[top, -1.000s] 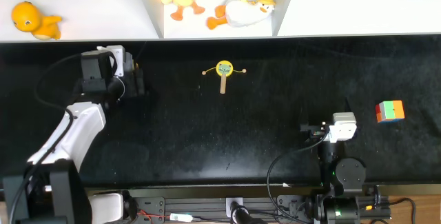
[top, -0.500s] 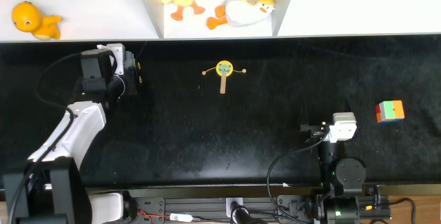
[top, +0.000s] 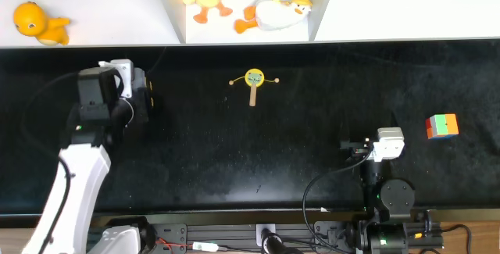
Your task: Store Toys
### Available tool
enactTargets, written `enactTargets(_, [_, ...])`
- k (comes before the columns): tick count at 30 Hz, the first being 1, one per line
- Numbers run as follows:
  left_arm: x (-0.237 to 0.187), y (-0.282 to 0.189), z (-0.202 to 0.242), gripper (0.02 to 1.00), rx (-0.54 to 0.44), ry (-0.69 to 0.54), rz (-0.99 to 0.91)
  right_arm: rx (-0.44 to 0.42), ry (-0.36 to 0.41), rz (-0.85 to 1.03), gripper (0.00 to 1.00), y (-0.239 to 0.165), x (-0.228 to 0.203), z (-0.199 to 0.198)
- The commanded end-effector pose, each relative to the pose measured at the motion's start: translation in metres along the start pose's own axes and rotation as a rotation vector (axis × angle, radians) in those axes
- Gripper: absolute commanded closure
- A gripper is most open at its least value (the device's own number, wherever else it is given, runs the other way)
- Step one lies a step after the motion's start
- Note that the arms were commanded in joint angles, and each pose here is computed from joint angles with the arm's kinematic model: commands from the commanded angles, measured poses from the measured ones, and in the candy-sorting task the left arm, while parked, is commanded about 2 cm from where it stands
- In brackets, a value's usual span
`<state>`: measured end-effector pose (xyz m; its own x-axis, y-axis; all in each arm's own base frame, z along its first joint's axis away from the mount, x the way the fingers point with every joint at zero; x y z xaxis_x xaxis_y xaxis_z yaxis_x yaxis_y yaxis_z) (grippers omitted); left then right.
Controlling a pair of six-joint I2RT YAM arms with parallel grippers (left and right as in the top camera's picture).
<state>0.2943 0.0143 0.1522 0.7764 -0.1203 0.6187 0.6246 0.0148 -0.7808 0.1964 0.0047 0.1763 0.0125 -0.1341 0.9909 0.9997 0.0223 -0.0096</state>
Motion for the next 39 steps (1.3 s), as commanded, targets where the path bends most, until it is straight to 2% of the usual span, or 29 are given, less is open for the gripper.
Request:
enactTargets(1, [0.025, -0.014, -0.005, 0.59, -0.035, 0.016, -0.076, 0.006, 0.008, 0.002, 0.005, 0.0, -0.004, 0.0])
enactTargets(11, [0.093, -0.012, 0.006, 0.592, -0.022, 0.019, -0.153, 0.005, 0.009, 0.002, 0.005, 0.0, -0.004, 0.0])
enactTargets(20, [0.142, 0.034, 0.014, 0.588, -0.016, 0.021, -0.184, 0.006, 0.008, 0.002, 0.005, 0.0, -0.004, 0.0])
enactTargets(27, [0.159, 0.064, 0.02, 0.579, 0.004, 0.044, -0.186, 0.005, 0.009, 0.002, 0.005, 0.0, -0.004, 0.0])
enactTargets(28, [0.16, 0.068, 0.02, 0.518, 0.008, 0.044, -0.189, 0.005, 0.009, 0.002, 0.005, 0.0, -0.004, 0.0])
enactTargets(29, [0.16, 0.071, 0.02, 0.354, 0.007, 0.044, -0.19, 0.006, 0.008, 0.002, 0.007, 0.0, -0.004, 0.0])
enactTargets(30, [0.16, 0.072, 0.02, 0.143, 0.007, 0.043, -0.189, 0.005, 0.008, 0.002, 0.007, 0.0, -0.004, 0.0])
enactTargets(31, [0.159, 0.074, 0.02, 0.02, 0.006, 0.043, -0.185, 0.005, 0.009, 0.002, 0.007, 0.0, -0.004, 0.0])
enactTargets(36, [0.15, 0.066, 0.019, 0.02, 0.0, 0.042, -0.139, 0.005, 0.009, 0.002, 0.005, 0.0, -0.004, 0.0])
enactTargets(39, [0.137, 0.047, 0.021, 0.02, 0.032, 0.04, -0.117, 0.006, 0.009, 0.002, 0.005, 0.0, -0.004, 0.0])
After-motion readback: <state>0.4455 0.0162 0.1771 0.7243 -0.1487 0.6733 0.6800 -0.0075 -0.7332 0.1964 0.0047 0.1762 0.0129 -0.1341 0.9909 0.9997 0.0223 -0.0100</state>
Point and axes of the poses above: each gripper's point midway between its finger pads, its own y axis out along the fingers, its own z axis along the line the jaws close on, x = y × z, the point moved 5 cm from there along -y, back along the fingers, and after that the axes turned 11 degrees about y, right-handed, at the moved point
